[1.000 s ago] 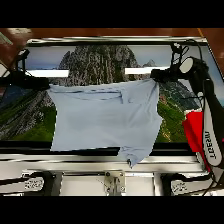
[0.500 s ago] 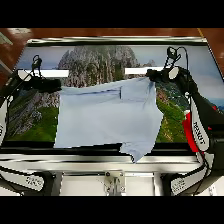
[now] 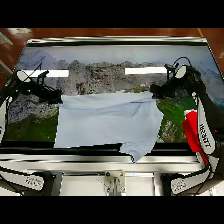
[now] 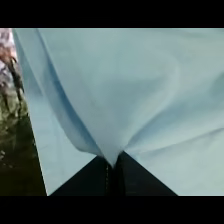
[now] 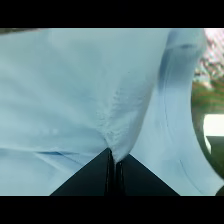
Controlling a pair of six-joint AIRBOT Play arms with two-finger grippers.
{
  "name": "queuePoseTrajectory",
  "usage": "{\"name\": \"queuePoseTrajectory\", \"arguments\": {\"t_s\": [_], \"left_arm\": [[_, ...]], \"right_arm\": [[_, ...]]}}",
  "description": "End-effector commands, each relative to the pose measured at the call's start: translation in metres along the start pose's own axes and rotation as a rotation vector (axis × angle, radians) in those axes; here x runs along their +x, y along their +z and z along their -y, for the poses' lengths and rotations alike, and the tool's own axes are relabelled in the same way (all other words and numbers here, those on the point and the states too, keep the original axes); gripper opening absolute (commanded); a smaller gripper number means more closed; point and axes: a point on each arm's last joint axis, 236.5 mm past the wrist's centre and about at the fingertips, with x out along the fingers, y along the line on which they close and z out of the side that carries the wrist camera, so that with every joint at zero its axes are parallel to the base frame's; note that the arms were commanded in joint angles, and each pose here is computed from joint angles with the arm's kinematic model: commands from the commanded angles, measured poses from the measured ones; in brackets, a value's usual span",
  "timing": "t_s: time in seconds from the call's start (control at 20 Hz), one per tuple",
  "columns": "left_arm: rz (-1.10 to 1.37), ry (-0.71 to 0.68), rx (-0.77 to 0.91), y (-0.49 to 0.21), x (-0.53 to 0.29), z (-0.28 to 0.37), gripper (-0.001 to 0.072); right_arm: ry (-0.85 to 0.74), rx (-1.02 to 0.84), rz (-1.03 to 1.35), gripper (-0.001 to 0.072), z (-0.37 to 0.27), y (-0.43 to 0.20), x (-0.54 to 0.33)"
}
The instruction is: Fold the shirts.
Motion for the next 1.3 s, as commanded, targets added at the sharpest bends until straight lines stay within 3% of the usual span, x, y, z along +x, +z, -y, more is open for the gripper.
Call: {"name": "queuePoseTrajectory", "arguments": {"t_s": [0.0, 0.2, 0.25, 0.3, 0.35, 0.4, 0.45, 0.6, 0.65, 0.7, 0.95, 1.1, 1.25], "left_arm": [[-0.154, -0.007, -0.024, -0.042, 0.017, -0.002, 0.0038], [-0.21, 0.054, -0.096, -0.061, 0.025, -0.021, 0.0038], [-0.202, 0.054, -0.098, -0.059, 0.023, -0.022, 0.0039], [-0.196, 0.05, -0.1, -0.057, 0.019, -0.022, 0.0062], [-0.193, 0.045, -0.103, -0.054, 0.013, -0.022, 0.0282], [-0.196, 0.041, -0.104, -0.053, 0.003, -0.022, 0.0608], [-0.193, 0.038, -0.105, -0.05, -0.008, -0.023, 0.0695], [-0.154, 0.031, -0.107, -0.055, -0.049, -0.038, 0.0695], [-0.147, 0.026, -0.122, -0.064, -0.058, -0.042, 0.0695], [-0.16, 0.019, -0.156, -0.084, -0.062, -0.047, 0.0695], [-0.18, -0.085, -0.33, -0.205, -0.022, -0.055, 0.0697], [-0.152, -0.175, -0.408, -0.235, -0.003, -0.048, 0.0697], [-0.123, -0.174, -0.445, -0.238, 0.013, -0.05, 0.0696]], "right_arm": [[-0.021, 0.016, -0.188, 0.0063, 0.008, -0.049, 0.017], [-0.021, 0.069, -0.21, 0.0064, 0.009, -0.058, 0.026], [-0.019, 0.069, -0.208, 0.0105, 0.009, -0.058, 0.026], [-0.017, 0.067, -0.212, 0.0385, 0.008, -0.059, 0.025], [-0.015, 0.046, -0.232, 0.0696, 0.008, -0.064, 0.022], [-0.016, -0.002, -0.252, 0.069, 0.008, -0.07, 0.015], [-0.038, -0.064, -0.277, 0.069, 0.013, -0.077, 0.005], [-0.312, -0.162, -0.404, 0.0688, 0.072, -0.112, -0.061], [-0.36, -0.15, -0.391, 0.0657, 0.086, -0.115, -0.082], [-0.332, -0.11, -0.34, 0.053, 0.09, -0.117, -0.095], [0.113, 0.14, -0.148, 0.0528, 0.063, -0.146, -0.099], [0.164, 0.176, -0.149, 0.0528, 0.059, -0.167, -0.088], [0.173, 0.195, -0.151, 0.0527, 0.059, -0.172, -0.077]]}}
